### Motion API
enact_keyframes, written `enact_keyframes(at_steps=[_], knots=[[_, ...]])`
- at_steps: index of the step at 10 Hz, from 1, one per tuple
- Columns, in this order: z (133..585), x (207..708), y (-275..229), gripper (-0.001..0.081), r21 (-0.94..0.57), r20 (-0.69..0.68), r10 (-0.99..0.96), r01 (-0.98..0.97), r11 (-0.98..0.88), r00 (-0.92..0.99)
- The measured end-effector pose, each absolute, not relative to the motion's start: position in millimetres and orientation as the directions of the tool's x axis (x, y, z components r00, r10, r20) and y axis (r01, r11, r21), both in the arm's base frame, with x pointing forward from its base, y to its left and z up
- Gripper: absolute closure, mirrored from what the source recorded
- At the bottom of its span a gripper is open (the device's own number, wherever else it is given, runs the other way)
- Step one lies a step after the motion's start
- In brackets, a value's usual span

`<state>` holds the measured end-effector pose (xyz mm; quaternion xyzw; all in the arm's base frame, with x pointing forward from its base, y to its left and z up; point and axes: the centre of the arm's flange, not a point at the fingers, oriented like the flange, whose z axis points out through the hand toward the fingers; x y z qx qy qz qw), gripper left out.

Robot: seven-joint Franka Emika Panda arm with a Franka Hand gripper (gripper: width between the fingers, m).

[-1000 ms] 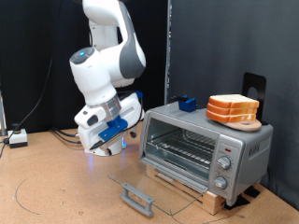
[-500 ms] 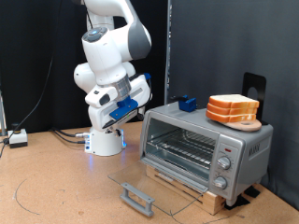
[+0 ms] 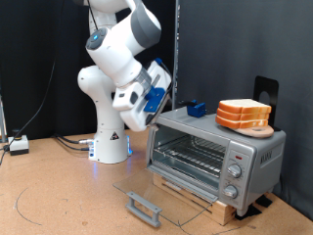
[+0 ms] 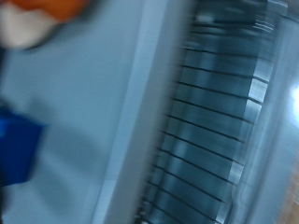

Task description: Make a piece of toast with the oven

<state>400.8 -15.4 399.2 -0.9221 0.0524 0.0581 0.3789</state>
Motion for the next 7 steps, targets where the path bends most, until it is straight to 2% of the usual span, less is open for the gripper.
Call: enact_keyframes(at_steps=[2,4,6,7], knots=[[418,395,4,-0.0003,-0.680,-0.020,0.153,0.098,-0.727,0.988],[435,386,21,-0.0003,-0.573,0.014,0.269,0.228,-0.787,0.963],[435,383,23,-0.0003,-0.626,0.017,0.299,0.243,-0.741,0.954],[441,381,30,-0.0003,-0.650,0.064,0.372,0.322,-0.688,0.926]])
